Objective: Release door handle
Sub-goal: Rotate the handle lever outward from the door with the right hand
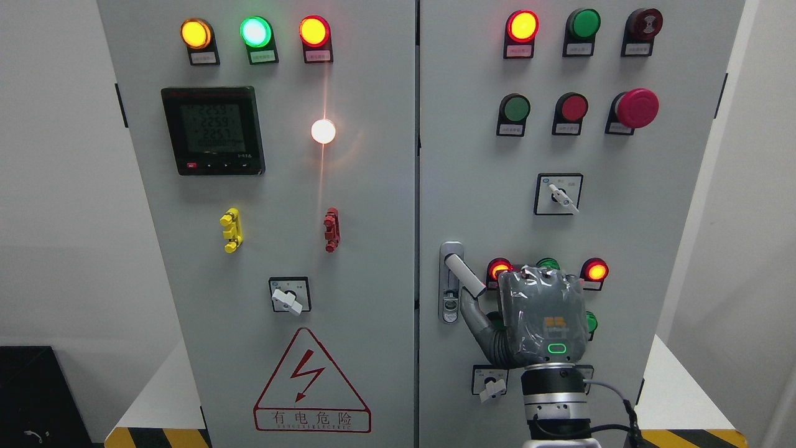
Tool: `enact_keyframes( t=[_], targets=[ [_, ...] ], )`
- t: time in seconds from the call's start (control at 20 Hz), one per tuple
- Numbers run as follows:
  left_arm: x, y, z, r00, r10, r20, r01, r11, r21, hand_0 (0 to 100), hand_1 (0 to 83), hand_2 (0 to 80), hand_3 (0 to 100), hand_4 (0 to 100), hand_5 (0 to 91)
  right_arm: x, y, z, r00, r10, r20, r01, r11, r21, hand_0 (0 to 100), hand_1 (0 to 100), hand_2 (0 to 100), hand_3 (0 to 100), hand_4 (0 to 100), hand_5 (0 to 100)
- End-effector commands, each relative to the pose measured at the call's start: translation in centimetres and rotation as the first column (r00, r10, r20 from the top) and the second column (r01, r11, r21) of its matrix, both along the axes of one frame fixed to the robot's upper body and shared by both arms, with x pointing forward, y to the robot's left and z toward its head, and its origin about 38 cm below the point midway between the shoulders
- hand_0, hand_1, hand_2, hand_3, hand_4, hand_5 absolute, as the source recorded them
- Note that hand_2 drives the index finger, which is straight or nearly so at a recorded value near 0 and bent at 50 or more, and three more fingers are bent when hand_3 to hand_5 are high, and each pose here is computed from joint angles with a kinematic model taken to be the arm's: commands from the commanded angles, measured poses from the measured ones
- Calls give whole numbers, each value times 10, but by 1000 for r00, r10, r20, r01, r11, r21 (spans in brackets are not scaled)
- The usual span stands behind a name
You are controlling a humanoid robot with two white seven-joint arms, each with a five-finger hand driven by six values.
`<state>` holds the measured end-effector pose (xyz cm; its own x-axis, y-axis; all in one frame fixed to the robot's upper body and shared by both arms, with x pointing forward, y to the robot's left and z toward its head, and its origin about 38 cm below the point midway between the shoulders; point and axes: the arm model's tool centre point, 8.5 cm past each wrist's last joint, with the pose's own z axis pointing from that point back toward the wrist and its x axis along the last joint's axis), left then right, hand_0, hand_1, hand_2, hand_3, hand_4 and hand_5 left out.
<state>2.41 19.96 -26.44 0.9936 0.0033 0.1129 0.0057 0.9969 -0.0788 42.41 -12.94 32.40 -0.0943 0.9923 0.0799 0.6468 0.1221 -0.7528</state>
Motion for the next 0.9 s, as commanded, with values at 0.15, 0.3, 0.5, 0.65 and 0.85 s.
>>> enact_keyframes(
  t=[0.15, 0.3, 0.5, 0.65, 0.85],
  targets=[
    [-13, 0, 0, 1000, 2, -20, -2, 1000, 0, 120, 556, 0, 0, 0, 0, 0, -4, 2, 1000, -9, 4, 9, 1000, 5, 504, 327, 992, 1000, 1000, 1000],
    [-13, 0, 0, 1000, 4, -20, -4, 1000, 0, 120, 556, 0, 0, 0, 0, -1, -4, 3, 1000, -9, 9, 9, 1000, 6, 504, 327, 991, 1000, 1000, 1000],
    [-13, 0, 0, 1000, 0, -20, 0, 1000, 0, 120, 556, 0, 0, 0, 0, -1, -4, 3, 1000, -8, 8, 8, 1000, 8, 504, 326, 991, 1000, 1000, 1000],
    [-13, 0, 0, 1000, 2, -20, -2, 1000, 0, 120, 556, 0, 0, 0, 0, -1, -4, 3, 1000, -9, 9, 9, 1000, 6, 504, 326, 990, 1000, 1000, 1000],
    [-13, 0, 0, 1000, 2, -20, -2, 1000, 0, 120, 556, 0, 0, 0, 0, -2, -4, 4, 1000, -7, 11, 7, 1000, 9, 505, 326, 989, 1000, 1000, 1000]
  ],
)
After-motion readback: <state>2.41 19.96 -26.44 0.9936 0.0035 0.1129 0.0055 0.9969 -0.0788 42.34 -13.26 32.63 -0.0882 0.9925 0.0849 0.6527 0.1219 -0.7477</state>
